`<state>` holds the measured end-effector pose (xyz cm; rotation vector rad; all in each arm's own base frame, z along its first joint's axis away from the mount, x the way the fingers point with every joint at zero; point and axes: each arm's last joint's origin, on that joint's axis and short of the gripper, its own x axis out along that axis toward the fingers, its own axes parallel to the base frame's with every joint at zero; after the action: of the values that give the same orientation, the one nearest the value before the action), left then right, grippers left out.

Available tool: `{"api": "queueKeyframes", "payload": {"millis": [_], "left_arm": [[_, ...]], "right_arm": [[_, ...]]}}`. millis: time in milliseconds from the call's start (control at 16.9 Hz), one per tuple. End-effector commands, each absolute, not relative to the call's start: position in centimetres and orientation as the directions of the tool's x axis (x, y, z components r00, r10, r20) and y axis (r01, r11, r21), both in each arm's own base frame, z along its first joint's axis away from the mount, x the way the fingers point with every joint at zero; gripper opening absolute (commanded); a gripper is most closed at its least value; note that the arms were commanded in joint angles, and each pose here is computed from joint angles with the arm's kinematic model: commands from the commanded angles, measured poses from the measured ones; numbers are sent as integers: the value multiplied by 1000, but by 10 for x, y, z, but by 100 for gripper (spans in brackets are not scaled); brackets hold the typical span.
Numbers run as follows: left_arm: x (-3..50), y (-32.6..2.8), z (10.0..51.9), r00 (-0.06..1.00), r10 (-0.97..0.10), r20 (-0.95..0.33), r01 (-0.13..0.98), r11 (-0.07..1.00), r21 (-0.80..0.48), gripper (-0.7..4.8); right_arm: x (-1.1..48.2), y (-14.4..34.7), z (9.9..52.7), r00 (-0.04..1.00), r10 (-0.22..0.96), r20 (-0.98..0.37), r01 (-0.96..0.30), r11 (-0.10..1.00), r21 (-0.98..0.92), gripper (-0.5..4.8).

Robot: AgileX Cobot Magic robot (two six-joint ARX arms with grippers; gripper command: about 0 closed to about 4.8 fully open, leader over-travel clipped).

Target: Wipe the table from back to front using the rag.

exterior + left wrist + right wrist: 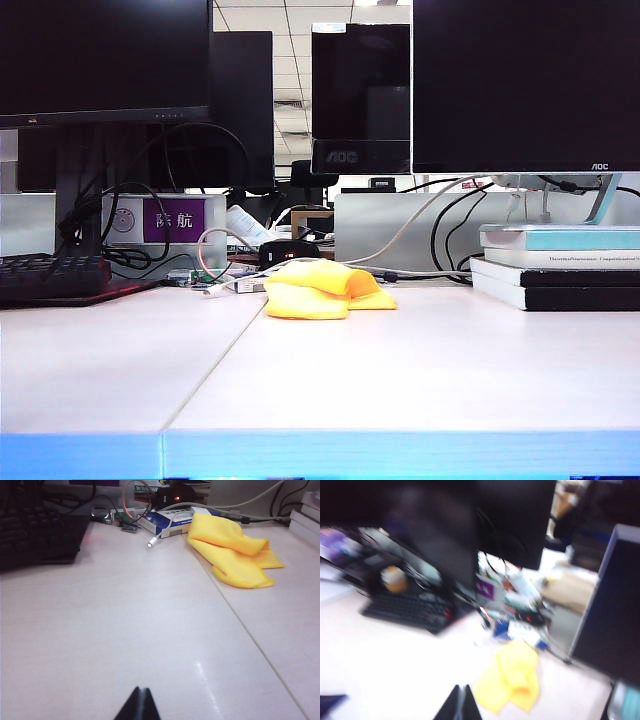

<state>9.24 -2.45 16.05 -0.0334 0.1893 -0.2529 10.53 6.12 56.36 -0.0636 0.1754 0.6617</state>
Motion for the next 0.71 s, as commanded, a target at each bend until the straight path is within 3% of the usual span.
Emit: {"api": "queueKeyframes", "payload": {"millis": [59,178,296,533,711], "left_arm": [[92,-25,162,952,-255,-170,249,967,-59,-6],[92,-25,162,952,-255,-170,249,967,-59,-6],[92,-25,162,952,-255,-169,248,967,-59,-6],[92,-25,162,952,-256,-169,250,966,-60,-5],[92,-25,162,951,-257,-170,251,966,-60,-6]], "right_arm": [[97,57,522,790,612,34,-611,791,-32,-1],[95,55,480,795,604,61,-603,797,-37,-1],[100,50,417,859,512,20,-511,859,-28,-1],[107,33,333,926,370,-73,-372,928,-12,-1],[102,22,294,947,321,-8,-321,947,-17,-1]]}}
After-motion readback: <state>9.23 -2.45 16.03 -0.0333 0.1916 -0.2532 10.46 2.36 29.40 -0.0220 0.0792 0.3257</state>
